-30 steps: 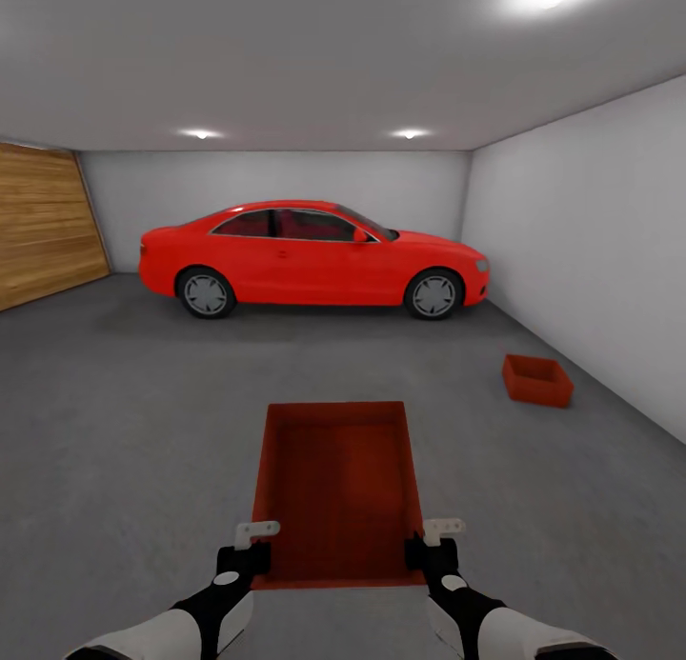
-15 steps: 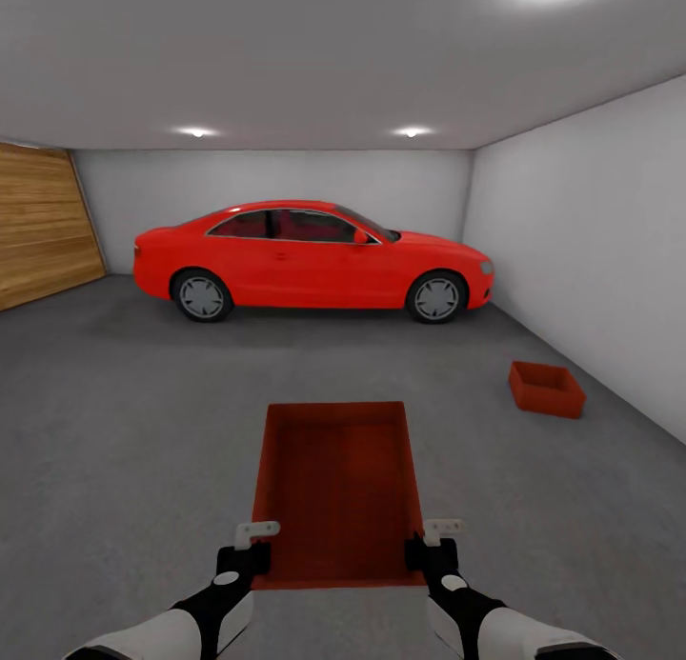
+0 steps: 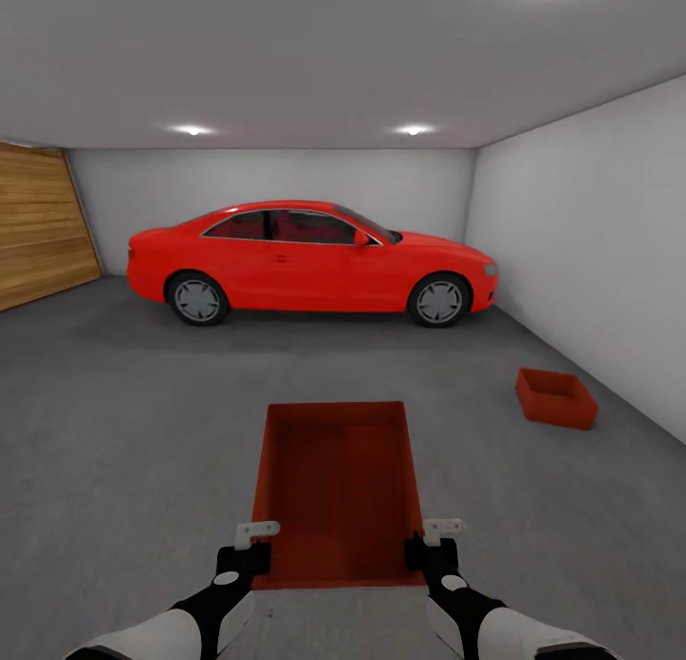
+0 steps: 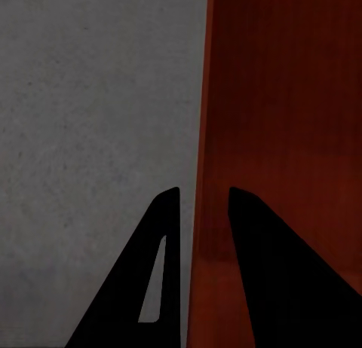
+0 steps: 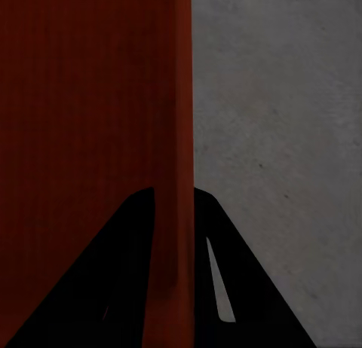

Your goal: Move the two storage containers from the living room to the garage. In the garage, place one container on the floor and stack the other container on top of it (either order is fine).

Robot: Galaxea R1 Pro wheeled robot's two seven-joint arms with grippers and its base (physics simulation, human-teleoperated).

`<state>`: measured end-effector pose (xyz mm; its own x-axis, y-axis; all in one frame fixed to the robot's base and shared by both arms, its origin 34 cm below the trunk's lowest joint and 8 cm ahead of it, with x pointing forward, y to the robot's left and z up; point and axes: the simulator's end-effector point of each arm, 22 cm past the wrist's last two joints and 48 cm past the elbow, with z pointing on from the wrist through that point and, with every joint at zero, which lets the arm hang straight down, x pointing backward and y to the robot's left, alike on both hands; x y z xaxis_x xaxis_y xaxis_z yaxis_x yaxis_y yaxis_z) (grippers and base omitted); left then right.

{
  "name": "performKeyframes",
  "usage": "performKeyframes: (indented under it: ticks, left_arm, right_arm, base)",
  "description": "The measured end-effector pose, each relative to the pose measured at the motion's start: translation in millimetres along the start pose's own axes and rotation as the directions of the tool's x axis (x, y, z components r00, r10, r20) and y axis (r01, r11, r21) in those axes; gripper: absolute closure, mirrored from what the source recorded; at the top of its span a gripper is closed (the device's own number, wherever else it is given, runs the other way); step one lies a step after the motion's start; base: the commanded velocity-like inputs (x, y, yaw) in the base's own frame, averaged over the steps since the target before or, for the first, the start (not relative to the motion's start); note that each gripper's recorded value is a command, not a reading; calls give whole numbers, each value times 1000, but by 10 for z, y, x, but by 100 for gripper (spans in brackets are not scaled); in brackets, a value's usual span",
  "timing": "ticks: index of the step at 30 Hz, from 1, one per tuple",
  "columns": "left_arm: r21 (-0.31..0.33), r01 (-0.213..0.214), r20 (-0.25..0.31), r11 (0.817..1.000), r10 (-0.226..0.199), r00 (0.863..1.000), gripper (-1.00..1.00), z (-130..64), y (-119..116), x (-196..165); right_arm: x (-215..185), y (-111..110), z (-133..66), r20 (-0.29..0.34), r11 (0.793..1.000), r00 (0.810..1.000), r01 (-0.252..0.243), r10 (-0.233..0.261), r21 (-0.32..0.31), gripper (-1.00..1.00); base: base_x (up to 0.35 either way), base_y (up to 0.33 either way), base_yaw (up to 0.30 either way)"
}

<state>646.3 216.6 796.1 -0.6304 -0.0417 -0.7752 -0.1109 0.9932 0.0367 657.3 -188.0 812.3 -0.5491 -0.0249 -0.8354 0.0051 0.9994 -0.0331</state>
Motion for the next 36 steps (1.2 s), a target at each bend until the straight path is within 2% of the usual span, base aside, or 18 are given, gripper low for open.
performKeyframes:
  ticks: [36]
  left_arm:
    - [0,0,0,1000,0,1000,100,0,0,1]
  right_arm:
    - [1,0,0,0,1000,1000,0,0,0,100]
  base:
    - [321,0,0]
